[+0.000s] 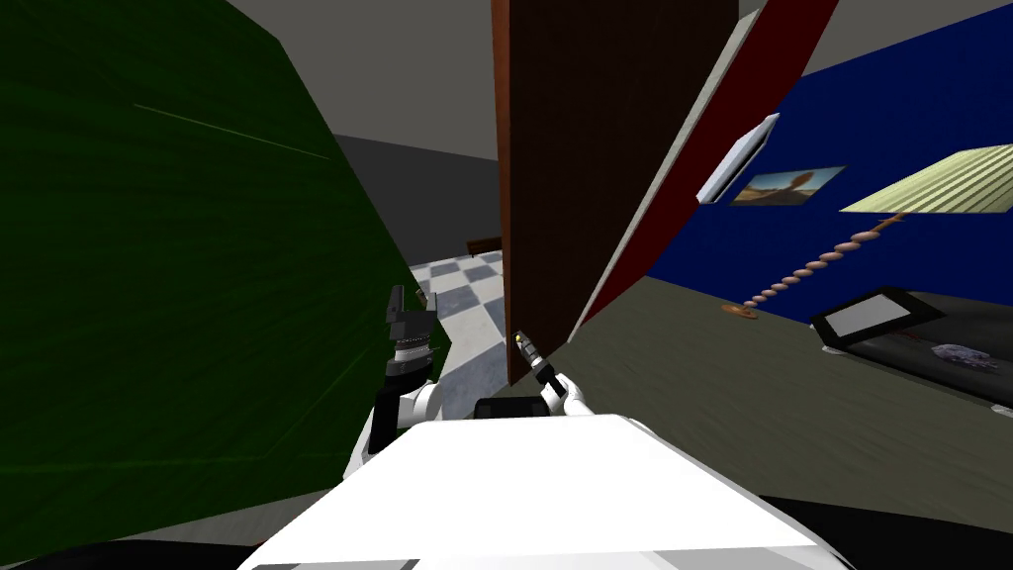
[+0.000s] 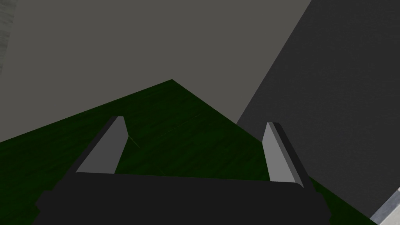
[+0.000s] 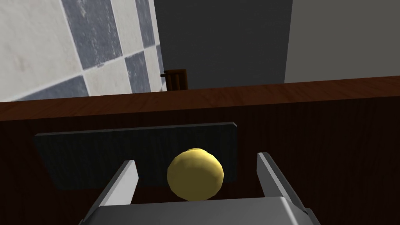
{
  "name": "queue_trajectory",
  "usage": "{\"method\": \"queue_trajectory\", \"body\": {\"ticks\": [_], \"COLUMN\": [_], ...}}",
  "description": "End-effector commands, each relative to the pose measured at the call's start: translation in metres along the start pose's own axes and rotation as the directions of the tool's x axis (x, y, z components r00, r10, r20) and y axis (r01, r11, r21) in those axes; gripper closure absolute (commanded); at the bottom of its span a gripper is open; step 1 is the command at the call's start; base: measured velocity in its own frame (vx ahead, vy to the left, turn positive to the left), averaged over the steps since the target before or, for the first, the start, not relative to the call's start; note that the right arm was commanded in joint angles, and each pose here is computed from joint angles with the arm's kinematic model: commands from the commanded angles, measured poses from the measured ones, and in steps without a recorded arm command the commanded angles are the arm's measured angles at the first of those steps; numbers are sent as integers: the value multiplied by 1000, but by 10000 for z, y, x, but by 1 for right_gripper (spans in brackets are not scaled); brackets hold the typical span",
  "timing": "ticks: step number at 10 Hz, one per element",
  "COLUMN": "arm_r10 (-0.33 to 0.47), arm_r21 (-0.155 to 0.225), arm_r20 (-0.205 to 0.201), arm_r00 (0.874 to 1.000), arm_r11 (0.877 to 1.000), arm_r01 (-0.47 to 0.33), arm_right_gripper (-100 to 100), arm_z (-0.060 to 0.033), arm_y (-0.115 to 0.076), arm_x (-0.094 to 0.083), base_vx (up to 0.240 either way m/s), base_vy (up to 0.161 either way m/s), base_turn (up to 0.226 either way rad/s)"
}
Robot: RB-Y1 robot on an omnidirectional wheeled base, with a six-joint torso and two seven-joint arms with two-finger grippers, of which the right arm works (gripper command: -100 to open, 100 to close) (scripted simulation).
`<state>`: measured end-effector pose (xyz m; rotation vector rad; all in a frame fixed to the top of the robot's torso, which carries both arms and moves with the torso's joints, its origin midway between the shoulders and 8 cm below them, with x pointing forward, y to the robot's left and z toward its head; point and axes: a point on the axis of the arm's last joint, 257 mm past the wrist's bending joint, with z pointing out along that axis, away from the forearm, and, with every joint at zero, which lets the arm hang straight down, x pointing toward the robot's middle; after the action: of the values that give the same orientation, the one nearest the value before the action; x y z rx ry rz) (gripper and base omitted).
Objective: Push the door open
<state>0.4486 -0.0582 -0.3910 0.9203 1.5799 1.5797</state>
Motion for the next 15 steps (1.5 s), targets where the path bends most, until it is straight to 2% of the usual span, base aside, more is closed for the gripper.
{"method": "queue_trajectory", "body": {"ticks": [1, 6, 10, 11, 12, 15], "arm_r10": [0, 0, -21, -21, -30, -40], "arm_r21": [0, 0, 5, 5, 6, 7], "arm_r20": [0, 0, 48, 48, 72, 108], "arm_r00": [1000, 1000, 999, 999, 997, 993], "arm_r11": [1000, 1000, 1000, 1000, 1000, 999], "arm_r01": [0, 0, 21, 21, 29, 40], "arm_right_gripper": [100, 100, 100, 100, 100, 100], "arm_z": [-3, -3, -30, -30, -45, -65], "arm_y": [-2, -2, -9, -9, -9, -7], "arm_x": [-1, -1, -216, -216, -312, -448], "base_vx": [-9, -10, 124, 120, 149, 158], "base_vy": [-5, -5, 87, 74, 79, 78], "base_turn": [-10, 4, -28, 0, -33, -77]}}
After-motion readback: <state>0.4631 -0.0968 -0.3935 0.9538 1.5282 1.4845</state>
